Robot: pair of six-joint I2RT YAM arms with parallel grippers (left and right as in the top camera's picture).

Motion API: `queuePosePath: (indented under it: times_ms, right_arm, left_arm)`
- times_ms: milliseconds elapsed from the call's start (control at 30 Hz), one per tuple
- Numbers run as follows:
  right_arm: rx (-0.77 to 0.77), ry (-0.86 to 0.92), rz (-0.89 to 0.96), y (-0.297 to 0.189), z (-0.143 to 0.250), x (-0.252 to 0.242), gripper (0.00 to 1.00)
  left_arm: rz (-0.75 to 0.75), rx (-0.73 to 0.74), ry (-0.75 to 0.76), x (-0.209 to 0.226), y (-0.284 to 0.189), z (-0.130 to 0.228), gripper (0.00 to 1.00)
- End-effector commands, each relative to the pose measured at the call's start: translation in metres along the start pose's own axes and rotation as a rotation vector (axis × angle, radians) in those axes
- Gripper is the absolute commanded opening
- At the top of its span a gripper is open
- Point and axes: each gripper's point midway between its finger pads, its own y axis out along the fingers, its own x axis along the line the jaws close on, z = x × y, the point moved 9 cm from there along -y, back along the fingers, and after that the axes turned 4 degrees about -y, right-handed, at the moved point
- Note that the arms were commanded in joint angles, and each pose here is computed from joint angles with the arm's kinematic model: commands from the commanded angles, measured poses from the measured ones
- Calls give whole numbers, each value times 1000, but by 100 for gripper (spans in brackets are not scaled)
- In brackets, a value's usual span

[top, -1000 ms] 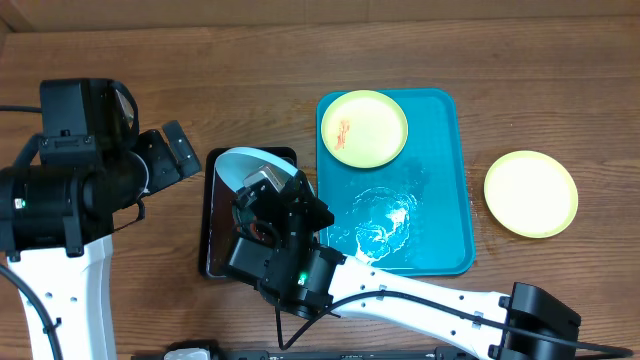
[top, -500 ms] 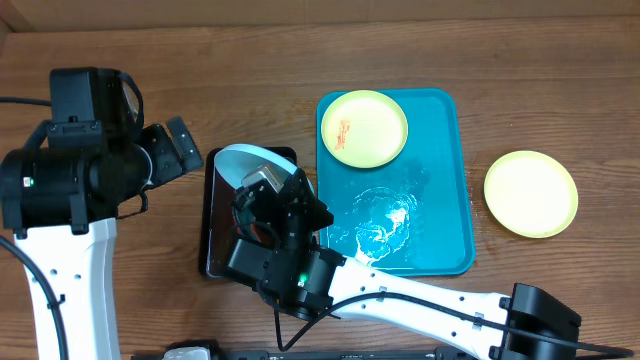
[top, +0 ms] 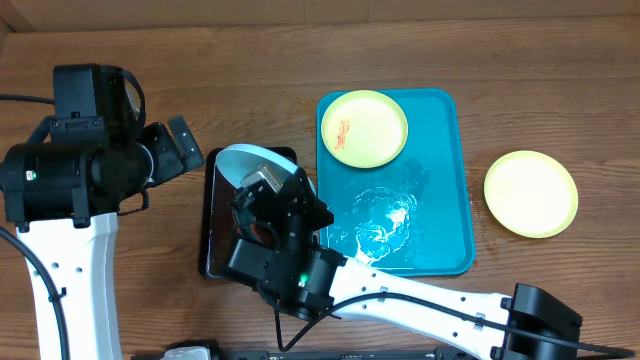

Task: Clean dirty plates on tray and stack at the side
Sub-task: 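Lift the white plate with right gripper and tilt it over black tray, then carry the white plate right and stack it on the yellow plate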

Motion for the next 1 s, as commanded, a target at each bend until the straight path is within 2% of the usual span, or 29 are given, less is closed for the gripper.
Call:
queuePosePath:
  times_ms: [0,333,533,600,733,833,967]
  right_arm:
    - [-36,65,13,-11,-13,-18,4]
    - [-35,66,9,-11,-13,-17,4]
    - [-13,126,-81,-8,-12,-11,4]
    - [21,183,-176,-2,-11,-7,4]
    - [135,378,-352,26,-9,-19,4]
    - [183,515,-457,43,-13,-49,4]
    - [256,725,-629,69,-12,-115,4]
  left_arm:
    - [2,-14,12,0,-3,-3,100]
    - [76,59,11,-5,-5,7,100]
    - [-59,-27,18,7,-24,19,100]
    - [-91,-74,25,12,-35,26,100]
    - [-57,-170,43,21,-64,43,100]
    - [-37,-203,36,26,-75,50,100]
    - [-25,-220,33,29,-81,53,100]
